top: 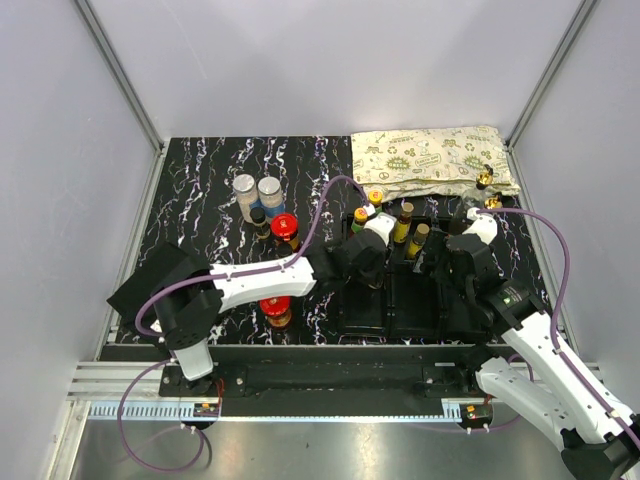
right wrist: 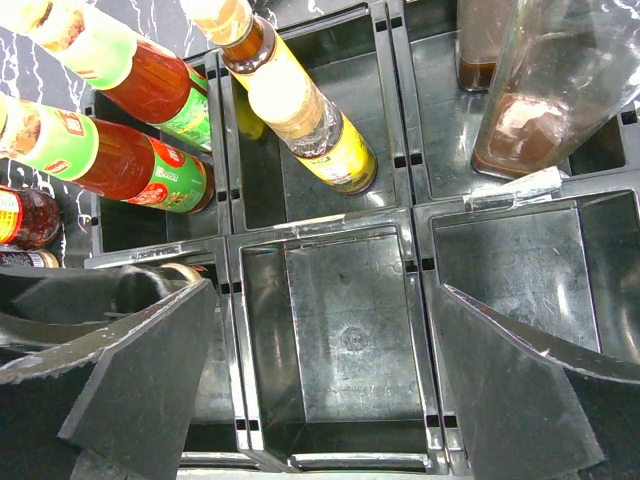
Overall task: Organize the condiment bottles
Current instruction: Place the bottle in the storage box.
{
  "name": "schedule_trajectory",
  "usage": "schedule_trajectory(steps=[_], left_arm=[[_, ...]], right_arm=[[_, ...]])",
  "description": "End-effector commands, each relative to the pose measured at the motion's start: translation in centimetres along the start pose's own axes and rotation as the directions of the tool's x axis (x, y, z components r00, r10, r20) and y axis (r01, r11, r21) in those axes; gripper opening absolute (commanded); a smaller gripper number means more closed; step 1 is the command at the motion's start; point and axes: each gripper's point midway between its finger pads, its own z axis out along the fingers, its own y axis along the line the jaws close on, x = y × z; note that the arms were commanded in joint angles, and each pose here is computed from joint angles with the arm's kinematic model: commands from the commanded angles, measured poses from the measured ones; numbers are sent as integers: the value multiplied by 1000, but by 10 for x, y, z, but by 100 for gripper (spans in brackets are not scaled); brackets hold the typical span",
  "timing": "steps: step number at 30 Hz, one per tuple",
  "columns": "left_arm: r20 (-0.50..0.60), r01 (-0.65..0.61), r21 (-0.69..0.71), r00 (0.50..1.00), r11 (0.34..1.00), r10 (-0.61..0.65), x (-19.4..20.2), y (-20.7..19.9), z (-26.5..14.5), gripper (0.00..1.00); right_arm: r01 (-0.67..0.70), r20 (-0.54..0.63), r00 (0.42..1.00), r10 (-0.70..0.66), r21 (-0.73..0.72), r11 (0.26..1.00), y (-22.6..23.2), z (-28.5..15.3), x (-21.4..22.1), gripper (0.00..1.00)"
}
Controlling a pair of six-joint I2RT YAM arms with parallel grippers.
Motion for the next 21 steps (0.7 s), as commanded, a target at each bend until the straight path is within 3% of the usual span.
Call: schedule_trajectory(steps=[1, 4, 7, 9, 11, 17, 18, 21], left_arm=[[28, 10, 51, 1000, 999, -12, -10, -15, 6, 21], [13, 4, 45, 1000, 999, -5, -4, -14, 10, 25], [5, 1, 27, 1000, 1000, -1, -1, -10, 12, 35], [0, -11, 22, 1000, 1000, 11, 0, -9, 12, 46], [3, -28, 5, 1000, 1000, 27, -2, -6, 11, 65], [49, -51, -31, 997, 998, 53, -20, 2, -4, 87], [54, -54, -39, 997, 998, 56, -23, 3, -7, 98], [71, -68, -56, 995, 996, 72, -32, 6, -18, 99]], right_arm=[[-20, 49, 999, 20, 3, 1000, 1, -2, -13, 100], [-18, 46, 999, 18, 6, 1000, 0, -2, -12, 100], [-19, 44, 999, 19, 3, 1000, 1, -1, -12, 100], [-18, 42, 999, 18, 3, 1000, 1, -1, -12, 100], [-17, 40, 999, 16, 2, 1000, 1, -1, -12, 100], [-17, 42, 999, 16, 5, 1000, 1, -2, -12, 100], [-17, 43, 999, 16, 6, 1000, 1, -3, -13, 100], [-14, 41, 999, 14, 13, 1000, -1, -3, -13, 100]])
